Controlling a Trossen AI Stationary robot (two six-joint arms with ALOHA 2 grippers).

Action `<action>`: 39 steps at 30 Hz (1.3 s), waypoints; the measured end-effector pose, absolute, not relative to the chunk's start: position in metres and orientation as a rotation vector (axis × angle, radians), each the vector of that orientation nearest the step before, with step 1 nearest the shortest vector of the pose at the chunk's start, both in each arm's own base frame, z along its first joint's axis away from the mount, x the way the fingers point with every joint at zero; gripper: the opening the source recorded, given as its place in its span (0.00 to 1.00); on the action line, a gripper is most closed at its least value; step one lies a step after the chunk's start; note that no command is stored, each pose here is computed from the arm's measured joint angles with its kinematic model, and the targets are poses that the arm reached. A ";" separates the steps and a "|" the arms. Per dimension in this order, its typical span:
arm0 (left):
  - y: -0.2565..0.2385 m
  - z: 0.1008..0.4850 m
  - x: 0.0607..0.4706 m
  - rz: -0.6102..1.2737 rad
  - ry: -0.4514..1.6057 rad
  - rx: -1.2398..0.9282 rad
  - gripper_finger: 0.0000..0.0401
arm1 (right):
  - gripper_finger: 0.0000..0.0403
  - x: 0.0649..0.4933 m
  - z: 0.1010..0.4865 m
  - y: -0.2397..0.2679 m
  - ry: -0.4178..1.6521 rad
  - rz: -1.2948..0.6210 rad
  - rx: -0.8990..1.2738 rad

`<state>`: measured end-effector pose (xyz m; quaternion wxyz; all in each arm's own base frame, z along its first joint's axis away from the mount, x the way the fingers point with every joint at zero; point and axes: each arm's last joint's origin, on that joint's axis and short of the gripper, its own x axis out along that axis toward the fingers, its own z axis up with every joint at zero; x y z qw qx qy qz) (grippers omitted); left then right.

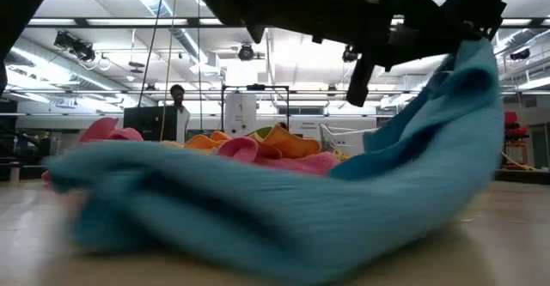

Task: Fold microfiber towels
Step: Fold the blue towel

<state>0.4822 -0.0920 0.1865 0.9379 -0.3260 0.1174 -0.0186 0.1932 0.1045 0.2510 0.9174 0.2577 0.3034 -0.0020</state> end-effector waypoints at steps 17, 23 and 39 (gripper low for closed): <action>-0.092 0.190 0.480 -0.075 0.268 -0.614 0.51 | 0.48 0.187 0.246 0.107 0.676 -0.001 0.461; -0.090 0.200 0.465 -0.181 0.511 -0.606 0.59 | 0.48 0.179 0.244 0.118 0.700 0.018 0.443; -0.130 0.202 0.415 -0.250 0.969 -0.481 0.45 | 0.48 0.196 0.192 0.151 0.887 0.027 0.271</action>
